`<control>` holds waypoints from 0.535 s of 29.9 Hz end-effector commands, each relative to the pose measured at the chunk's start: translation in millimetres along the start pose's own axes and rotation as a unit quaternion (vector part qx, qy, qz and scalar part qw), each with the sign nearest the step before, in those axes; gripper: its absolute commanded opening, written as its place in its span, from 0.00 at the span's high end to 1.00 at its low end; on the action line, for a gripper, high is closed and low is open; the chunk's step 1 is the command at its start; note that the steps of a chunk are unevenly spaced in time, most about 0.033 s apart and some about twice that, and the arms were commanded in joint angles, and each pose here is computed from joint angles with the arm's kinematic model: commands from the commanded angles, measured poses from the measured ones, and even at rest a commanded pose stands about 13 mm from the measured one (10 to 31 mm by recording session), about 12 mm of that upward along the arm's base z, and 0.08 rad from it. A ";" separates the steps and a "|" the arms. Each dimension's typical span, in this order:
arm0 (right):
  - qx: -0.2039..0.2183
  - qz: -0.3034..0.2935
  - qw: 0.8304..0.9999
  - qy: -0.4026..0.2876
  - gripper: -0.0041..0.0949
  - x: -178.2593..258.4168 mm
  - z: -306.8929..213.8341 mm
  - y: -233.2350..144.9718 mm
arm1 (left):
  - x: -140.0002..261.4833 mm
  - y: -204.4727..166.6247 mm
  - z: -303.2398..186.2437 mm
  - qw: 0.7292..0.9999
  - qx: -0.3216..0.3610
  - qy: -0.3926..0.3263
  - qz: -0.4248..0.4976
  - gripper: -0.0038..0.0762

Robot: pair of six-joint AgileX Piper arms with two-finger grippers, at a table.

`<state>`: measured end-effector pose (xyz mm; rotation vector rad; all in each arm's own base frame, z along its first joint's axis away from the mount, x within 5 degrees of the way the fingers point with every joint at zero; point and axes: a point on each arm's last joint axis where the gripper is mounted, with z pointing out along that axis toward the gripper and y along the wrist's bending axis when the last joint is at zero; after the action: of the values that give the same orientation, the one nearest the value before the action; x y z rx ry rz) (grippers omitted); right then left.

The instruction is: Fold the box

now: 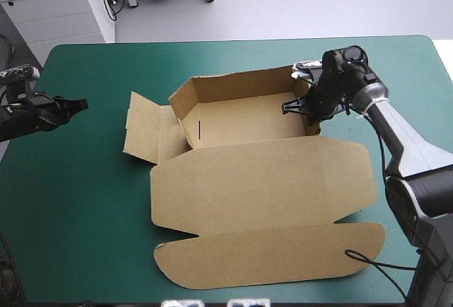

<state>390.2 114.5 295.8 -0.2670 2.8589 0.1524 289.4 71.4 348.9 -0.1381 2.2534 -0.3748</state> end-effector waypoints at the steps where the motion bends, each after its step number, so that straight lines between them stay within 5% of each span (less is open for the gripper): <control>1: -0.036 -0.008 0.996 -0.084 0.98 4.1 -72.1 -9.3 | -12.5 -11.0 -14.3 0.999 0.011 -0.043 -0.003 0.94; 7: -0.030 -0.005 0.987 -0.159 0.98 23.7 -132.3 -40.4 | -14.1 -9.8 -14.5 0.999 0.004 -0.051 -0.002 0.94; 16: -0.076 -0.023 0.966 -0.248 0.98 53.6 -193.4 -51.8 | -17.5 -3.0 -8.4 0.998 -0.012 -0.067 -0.008 0.94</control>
<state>327.5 26.9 426.4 -0.2360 2.4845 0.3033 293.5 75.3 348.2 -0.1613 2.2280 -0.3429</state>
